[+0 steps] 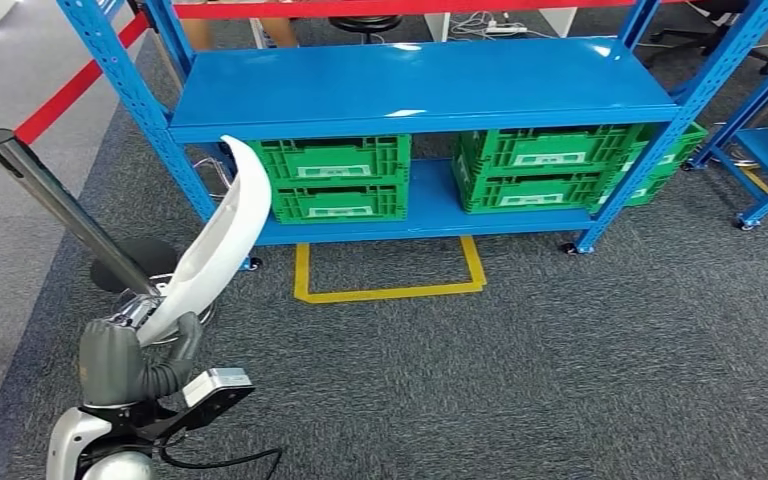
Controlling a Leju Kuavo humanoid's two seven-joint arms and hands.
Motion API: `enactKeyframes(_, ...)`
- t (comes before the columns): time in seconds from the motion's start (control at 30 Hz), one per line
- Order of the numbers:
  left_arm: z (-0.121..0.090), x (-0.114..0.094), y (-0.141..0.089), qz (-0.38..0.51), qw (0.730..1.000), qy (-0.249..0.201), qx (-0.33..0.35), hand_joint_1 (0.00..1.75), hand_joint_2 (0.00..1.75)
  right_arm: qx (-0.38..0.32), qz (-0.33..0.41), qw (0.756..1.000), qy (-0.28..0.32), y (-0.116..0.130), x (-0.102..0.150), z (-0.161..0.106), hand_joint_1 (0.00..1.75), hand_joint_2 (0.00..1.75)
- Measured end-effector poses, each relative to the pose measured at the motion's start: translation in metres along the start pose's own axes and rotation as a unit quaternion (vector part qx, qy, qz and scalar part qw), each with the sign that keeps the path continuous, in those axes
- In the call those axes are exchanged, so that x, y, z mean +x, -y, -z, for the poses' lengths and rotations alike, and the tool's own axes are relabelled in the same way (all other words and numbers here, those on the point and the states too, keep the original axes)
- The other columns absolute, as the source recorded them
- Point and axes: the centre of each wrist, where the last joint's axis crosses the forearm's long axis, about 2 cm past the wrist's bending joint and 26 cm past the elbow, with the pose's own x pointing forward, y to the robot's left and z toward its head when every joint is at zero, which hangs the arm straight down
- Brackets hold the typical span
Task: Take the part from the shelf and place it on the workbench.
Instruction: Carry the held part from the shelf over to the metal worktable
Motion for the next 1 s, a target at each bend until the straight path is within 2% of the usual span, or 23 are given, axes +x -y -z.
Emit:
enactKeyframes(0.47, 0.0041, -0.0035, 0.0027, 0.001, 1.0, 0.002, -0.007, 1.75, 1.75, -0.002, 0.009, 1.0, 0.021, 0.0008, 0.0029, 0.0009, 0.0, 1.75)
enactKeyframes(1.0, 0.0073, -0.0033, 0.0044, -0.01, 1.0, -0.003, -0.015, 1.75, 1.75, 0.002, 0.002, 1.0, 0.008, 0.0012, 0.0, 0.0002, 0.0, 1.75)
